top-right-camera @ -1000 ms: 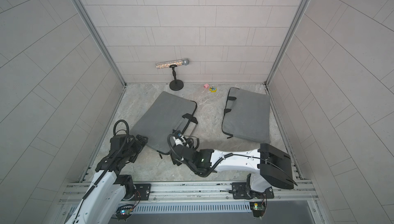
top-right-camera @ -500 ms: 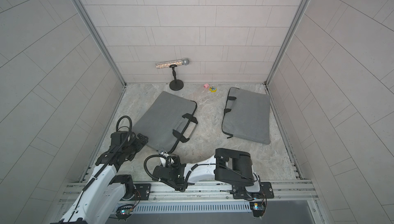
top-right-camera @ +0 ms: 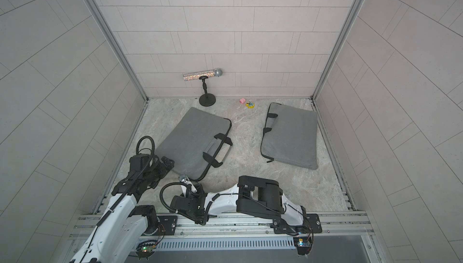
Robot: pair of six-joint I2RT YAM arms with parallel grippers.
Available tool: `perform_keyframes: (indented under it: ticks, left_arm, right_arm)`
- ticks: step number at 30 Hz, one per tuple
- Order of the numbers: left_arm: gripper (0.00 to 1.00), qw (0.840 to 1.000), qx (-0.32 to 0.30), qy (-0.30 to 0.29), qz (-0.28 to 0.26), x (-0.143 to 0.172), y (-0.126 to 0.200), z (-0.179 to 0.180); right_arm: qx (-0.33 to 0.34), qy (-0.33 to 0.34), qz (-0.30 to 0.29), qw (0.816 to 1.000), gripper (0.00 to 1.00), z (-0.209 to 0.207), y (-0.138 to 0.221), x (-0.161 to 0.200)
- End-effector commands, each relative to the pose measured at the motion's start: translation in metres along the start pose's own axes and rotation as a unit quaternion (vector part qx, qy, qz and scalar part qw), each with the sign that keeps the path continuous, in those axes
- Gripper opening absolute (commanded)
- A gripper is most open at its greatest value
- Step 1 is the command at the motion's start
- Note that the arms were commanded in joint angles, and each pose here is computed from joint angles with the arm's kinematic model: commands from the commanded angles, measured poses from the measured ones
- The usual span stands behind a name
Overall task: Put the mouse into the laptop bag
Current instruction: Zip the zipper on the zippered laptop bag.
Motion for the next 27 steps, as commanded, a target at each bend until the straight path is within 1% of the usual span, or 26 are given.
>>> perform_keyframes:
  ticks: [1, 3, 6, 9, 14, 16, 19, 22, 25, 27]
  left_arm:
    - [1.0, 1.0, 0.004, 0.004, -0.004, -0.001, 0.002, 0.0]
    - [1.0, 1.0, 0.004, 0.003, -0.003, 0.001, 0.002, 0.0]
    - [1.0, 1.0, 0.005, 0.005, -0.003, 0.001, 0.002, 0.0]
    - [1.0, 1.0, 0.008, 0.007, -0.004, 0.001, 0.002, 0.0]
    - [1.0, 0.999, 0.027, 0.018, -0.004, 0.006, -0.001, 0.0]
    - [1.0, 0.999, 0.028, 0.024, -0.002, 0.008, -0.002, 0.001]
    - [1.0, 0.999, 0.028, 0.031, 0.001, 0.011, -0.002, 0.003]
    - [0.99, 0.998, 0.041, 0.037, 0.0, 0.011, -0.004, 0.001]
    - [0.95, 0.997, 0.063, 0.047, 0.01, 0.017, -0.01, 0.001]
    - [0.9, 0.996, 0.077, 0.054, 0.012, 0.02, -0.014, 0.0]
  right_arm:
    - [0.053, 0.002, 0.01, 0.999, 0.42, -0.016, -0.015, 0.004]
    - [0.055, -0.003, 0.02, 0.998, 0.41, -0.017, -0.023, 0.005]
    - [0.056, -0.003, 0.034, 0.998, 0.36, -0.014, -0.033, 0.007]
    - [0.064, -0.003, 0.04, 0.997, 0.26, -0.015, -0.036, 0.01]
    - [0.059, -0.01, 0.045, 0.997, 0.07, -0.015, -0.033, 0.009]
    - [0.054, -0.014, 0.045, 0.997, 0.01, -0.013, -0.032, 0.007]
    - [0.051, -0.019, 0.044, 0.998, 0.0, -0.013, -0.029, 0.004]
    - [0.043, -0.024, 0.044, 0.998, 0.0, -0.015, -0.024, 0.003]
    - [0.018, -0.035, 0.041, 0.998, 0.0, -0.015, -0.016, 0.0]
    - [0.001, -0.044, 0.036, 0.998, 0.0, -0.015, -0.01, -0.004]
Point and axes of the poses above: each gripper's point midway between its finger pads, its own y axis back along the fingers, its own z axis along the line the jaws close on, x = y × z, the point moved 7 cm from there along y, back along the fingers, and after that the axes turned 12 degrees about -y, right-handed, at the moved point
